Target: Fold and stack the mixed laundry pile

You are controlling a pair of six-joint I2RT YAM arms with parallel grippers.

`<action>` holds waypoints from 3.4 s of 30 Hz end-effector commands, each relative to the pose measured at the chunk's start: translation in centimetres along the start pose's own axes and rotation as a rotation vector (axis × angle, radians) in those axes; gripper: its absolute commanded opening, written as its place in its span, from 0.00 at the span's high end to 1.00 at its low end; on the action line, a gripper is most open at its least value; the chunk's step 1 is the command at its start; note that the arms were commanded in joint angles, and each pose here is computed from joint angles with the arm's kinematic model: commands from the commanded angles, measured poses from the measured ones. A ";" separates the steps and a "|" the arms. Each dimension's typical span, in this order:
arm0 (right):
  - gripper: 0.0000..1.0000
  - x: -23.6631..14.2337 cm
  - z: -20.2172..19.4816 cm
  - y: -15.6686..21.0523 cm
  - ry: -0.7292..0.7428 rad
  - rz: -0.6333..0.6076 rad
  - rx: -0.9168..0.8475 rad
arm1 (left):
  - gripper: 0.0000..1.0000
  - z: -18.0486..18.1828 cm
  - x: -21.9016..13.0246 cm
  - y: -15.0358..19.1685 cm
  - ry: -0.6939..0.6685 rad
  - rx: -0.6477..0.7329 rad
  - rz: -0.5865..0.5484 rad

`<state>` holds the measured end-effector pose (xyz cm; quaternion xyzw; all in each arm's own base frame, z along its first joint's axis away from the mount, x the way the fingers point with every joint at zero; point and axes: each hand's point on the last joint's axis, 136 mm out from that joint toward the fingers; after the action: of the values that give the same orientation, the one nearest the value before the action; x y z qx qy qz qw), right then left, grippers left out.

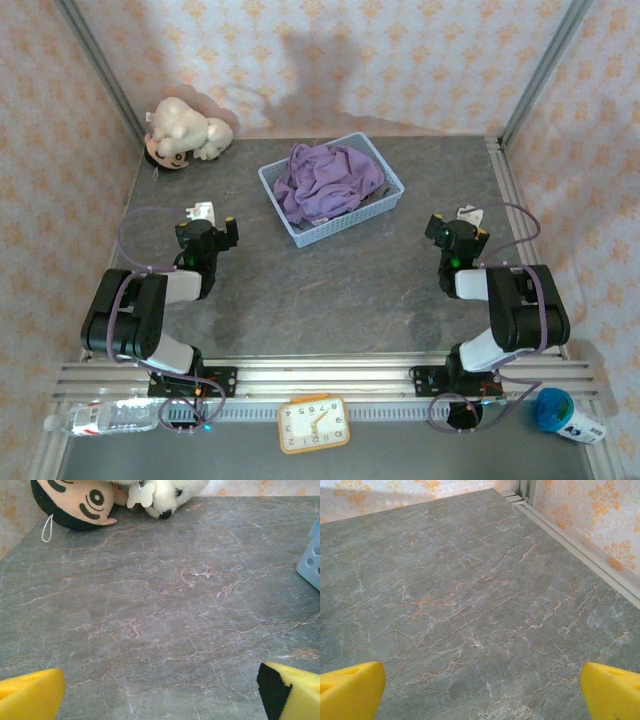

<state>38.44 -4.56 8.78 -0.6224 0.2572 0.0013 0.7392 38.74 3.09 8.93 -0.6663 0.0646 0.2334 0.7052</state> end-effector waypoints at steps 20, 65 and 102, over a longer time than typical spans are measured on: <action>0.00 -2.5 0.3 -5.6 0.107 0.168 0.100 | 0.00 -0.7 -2.0 -8.1 -0.004 -0.071 0.020; 0.33 8.7 -5.9 -7.7 0.387 0.584 0.334 | 0.00 -11.1 -5.1 -2.8 0.201 -0.333 0.307; 0.39 4.5 13.9 -4.3 -0.023 0.663 0.105 | 0.00 -14.2 -5.2 -3.7 0.253 -0.332 0.334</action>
<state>48.71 8.49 10.49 -0.4418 0.4288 0.2706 0.7401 38.51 -11.65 12.45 -0.7706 0.2255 0.2695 0.5317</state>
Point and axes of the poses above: each hand's point on the last joint's axis, 136 mm out from that joint toward the fingers, its own x axis out along the fingers, its own z axis along the line the jaws close on, y = z × x, and after that the axes turned 3 degrees about x, right-handed
